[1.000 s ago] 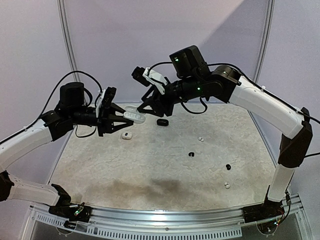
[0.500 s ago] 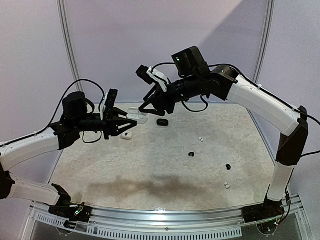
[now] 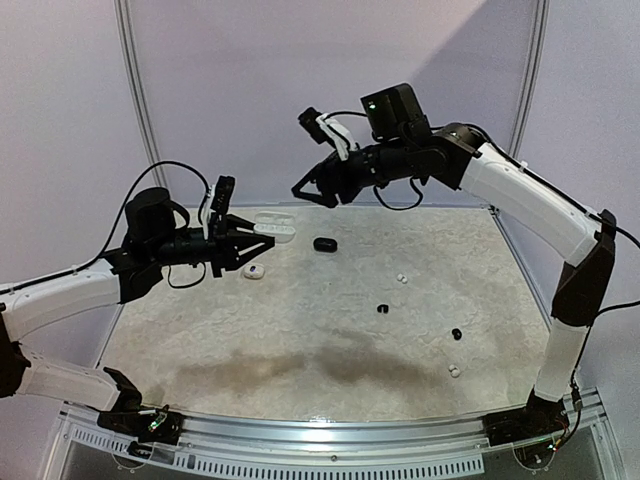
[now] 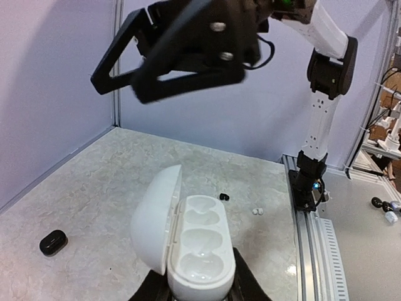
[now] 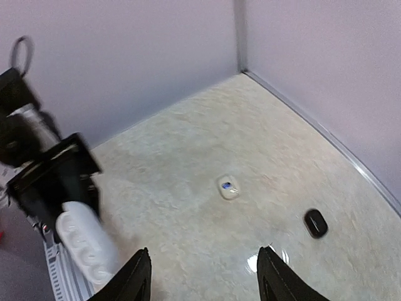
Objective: Insert the wireless bluetooth earbuds into the charging case
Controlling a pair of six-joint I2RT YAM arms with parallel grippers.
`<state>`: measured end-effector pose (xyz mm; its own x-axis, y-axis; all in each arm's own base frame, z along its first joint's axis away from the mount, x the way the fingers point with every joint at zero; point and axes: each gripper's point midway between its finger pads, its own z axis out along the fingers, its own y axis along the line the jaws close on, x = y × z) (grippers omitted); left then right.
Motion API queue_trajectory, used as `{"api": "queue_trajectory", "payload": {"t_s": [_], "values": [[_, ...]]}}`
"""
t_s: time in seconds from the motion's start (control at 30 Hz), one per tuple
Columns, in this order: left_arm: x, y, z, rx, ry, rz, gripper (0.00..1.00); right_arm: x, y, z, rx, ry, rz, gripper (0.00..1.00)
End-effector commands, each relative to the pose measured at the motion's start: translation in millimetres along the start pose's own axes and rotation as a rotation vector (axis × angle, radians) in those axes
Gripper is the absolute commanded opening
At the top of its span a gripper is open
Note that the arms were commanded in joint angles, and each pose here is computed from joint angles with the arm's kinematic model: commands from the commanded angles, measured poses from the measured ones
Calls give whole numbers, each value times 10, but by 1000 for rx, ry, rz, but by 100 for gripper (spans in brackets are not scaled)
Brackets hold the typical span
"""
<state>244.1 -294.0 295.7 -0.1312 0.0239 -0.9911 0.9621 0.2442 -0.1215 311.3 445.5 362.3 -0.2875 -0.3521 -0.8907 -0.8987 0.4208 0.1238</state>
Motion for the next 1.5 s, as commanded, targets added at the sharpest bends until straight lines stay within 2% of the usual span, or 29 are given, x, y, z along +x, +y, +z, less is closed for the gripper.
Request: {"api": "queue_trajectory", "payload": {"t_s": [0.0, 0.13, 0.23, 0.37, 0.53, 0.93, 1.3, 1.47], "values": [[35, -5, 14, -10, -4, -11, 0, 464, -968, -252, 358, 114, 345, 56], [26, -23, -5, -10, -5, -3, 0, 1372, -1288, -574, 608, 366, 518, 52], [18, -35, -12, -4, -10, 1, 0, 2098, -1204, -815, 688, 563, 585, 49], [8, -60, -9, 14, -18, 8, 0, 3076, -919, -1113, 706, 792, 716, 45], [8, -89, -12, 34, -20, 9, 0, 3715, -681, -1482, 767, 889, 834, 41], [-10, -119, -19, 48, -22, 16, 0, 4433, -416, -1689, 771, 974, 950, 29], [-12, -133, -12, 56, -18, 16, 0, 4574, -425, -1596, 740, 923, 945, 25], [-12, -129, -13, 53, -14, 23, 0, 4638, -268, -1559, 664, 942, 998, 25]]}}
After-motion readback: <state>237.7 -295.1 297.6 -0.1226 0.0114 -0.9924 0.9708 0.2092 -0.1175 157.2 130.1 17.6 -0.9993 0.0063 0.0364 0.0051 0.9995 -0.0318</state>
